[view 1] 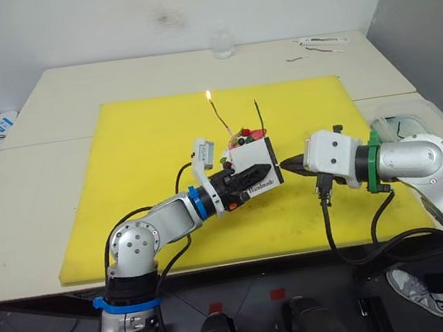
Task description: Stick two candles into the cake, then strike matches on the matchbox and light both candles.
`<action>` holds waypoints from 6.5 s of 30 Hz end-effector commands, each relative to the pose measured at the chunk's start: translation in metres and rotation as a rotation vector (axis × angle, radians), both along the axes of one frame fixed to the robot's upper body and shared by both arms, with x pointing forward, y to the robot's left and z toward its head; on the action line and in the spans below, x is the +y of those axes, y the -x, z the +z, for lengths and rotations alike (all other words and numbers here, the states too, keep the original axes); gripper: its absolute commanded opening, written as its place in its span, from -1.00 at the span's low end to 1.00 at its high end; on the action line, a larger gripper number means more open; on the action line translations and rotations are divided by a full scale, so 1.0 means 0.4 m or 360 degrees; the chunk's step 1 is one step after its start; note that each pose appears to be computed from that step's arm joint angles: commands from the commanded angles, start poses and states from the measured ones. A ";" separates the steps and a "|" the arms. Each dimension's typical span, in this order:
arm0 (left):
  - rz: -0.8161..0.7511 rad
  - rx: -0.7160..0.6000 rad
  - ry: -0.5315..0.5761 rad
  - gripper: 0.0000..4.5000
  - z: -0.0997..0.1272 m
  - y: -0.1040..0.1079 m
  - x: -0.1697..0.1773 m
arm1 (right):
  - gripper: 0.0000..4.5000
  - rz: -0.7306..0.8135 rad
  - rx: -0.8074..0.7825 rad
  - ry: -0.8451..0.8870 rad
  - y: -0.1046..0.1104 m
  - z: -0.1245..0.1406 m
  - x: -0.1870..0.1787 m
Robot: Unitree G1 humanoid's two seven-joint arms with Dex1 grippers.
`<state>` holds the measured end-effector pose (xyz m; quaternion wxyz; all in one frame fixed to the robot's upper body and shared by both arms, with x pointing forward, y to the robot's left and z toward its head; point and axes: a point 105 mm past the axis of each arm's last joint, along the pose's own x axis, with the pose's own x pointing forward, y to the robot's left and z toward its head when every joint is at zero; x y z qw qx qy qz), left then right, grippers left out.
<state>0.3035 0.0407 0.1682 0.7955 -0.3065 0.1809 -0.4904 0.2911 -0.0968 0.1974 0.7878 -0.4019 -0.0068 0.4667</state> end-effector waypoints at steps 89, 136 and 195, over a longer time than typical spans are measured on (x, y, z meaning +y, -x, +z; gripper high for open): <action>0.0123 -0.0093 0.0039 -1.00 0.057 0.052 0.102 | -0.99 0.0003 -0.0090 0.0196 -0.004 0.081 -0.058; 0.0073 -0.0107 0.0021 -1.00 0.028 0.076 0.094 | -0.99 -0.0173 -0.0474 -0.0137 -0.165 0.196 0.007; 0.0051 -0.0107 0.0029 -1.00 0.036 0.078 0.084 | -0.99 -0.0138 -0.0461 -0.0129 -0.157 0.194 0.019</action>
